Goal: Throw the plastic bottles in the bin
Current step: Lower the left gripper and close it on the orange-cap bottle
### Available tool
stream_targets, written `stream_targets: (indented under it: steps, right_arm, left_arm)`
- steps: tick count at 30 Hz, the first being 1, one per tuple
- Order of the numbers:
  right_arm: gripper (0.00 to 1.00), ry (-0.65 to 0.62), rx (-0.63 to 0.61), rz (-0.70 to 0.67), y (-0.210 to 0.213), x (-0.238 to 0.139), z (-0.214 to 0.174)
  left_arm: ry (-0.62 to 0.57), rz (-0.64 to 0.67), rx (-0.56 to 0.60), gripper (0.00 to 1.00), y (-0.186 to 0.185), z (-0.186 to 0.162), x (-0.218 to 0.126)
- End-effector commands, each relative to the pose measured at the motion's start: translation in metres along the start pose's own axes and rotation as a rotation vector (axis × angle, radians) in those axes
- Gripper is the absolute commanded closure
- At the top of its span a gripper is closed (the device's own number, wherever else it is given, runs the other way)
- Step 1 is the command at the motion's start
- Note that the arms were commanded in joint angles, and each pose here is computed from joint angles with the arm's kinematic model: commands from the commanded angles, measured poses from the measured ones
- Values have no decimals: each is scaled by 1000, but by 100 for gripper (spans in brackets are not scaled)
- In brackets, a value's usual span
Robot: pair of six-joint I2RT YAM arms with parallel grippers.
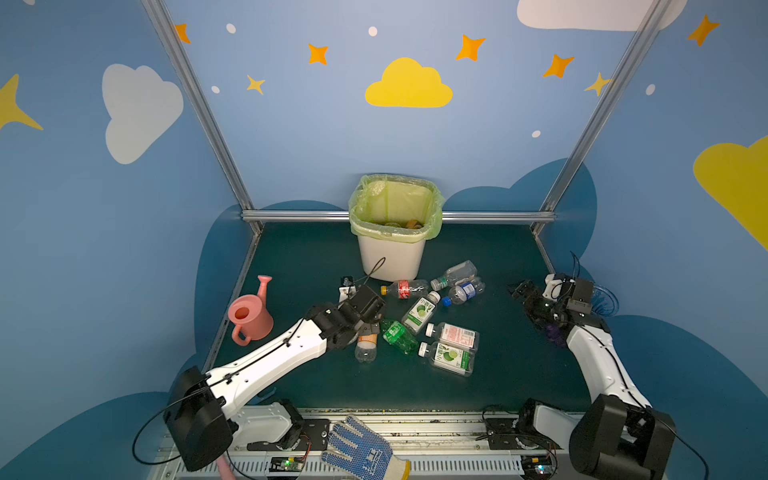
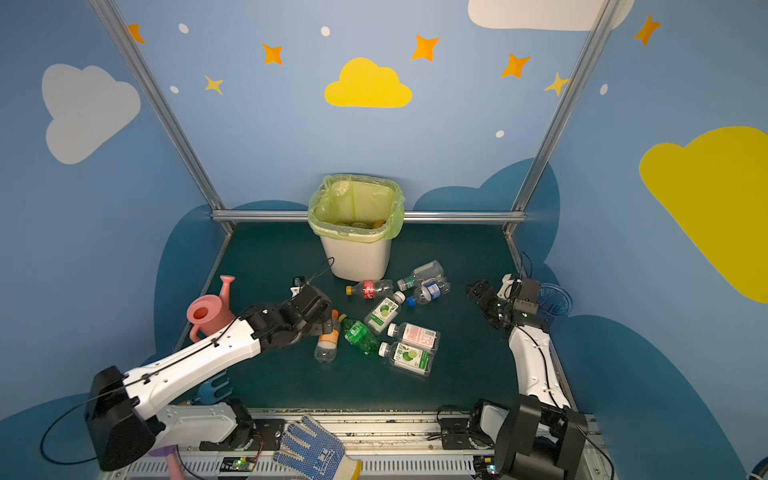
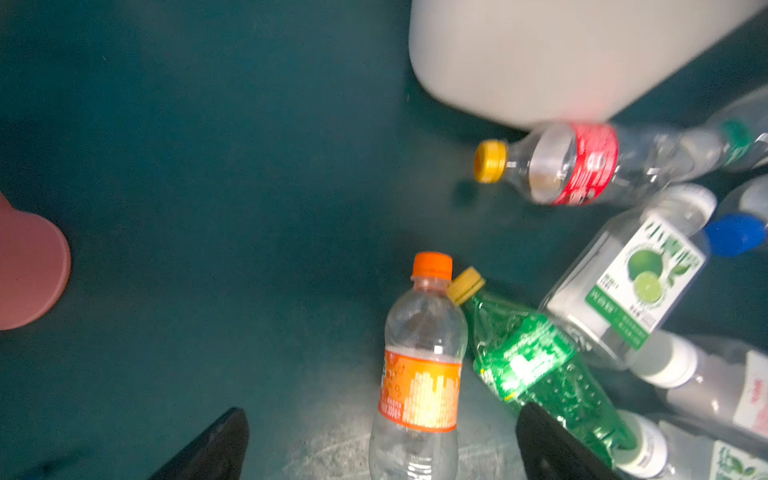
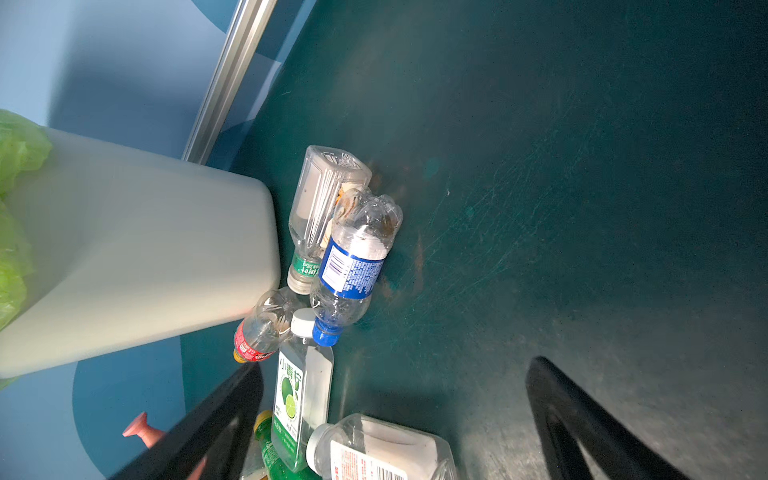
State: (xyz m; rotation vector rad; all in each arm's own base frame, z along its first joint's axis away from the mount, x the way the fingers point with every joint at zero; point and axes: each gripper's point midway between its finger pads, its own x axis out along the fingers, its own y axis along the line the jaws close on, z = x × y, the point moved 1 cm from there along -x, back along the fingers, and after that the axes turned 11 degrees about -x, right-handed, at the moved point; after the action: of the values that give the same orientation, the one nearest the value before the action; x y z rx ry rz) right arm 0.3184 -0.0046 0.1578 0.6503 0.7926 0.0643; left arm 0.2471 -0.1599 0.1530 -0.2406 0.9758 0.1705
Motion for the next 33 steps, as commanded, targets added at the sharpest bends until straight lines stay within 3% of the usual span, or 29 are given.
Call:
stream_targets:
  steps: [1, 11, 18, 27, 33]
  right_arm:
    - [2, 7, -7, 7, 0, 2, -3]
    - [2, 11, 0, 3, -2, 3, -6]
    - [2, 4, -8, -23, -5, -2, -8]
    - [2, 5, 6, -32, -9, 0, -9]
    - [2, 4, 5, -42, -11, 0, -9]
  left_arm:
    - [77, 86, 3, 1, 14, -21, 8]
    - [178, 113, 67, 5, -3, -38, 42]
    - [279, 35, 30, 14, -16, -42, 65]
    - [388, 28, 73, 18, -26, -53, 87]
    - [402, 28, 45, 29, -22, -56, 93]
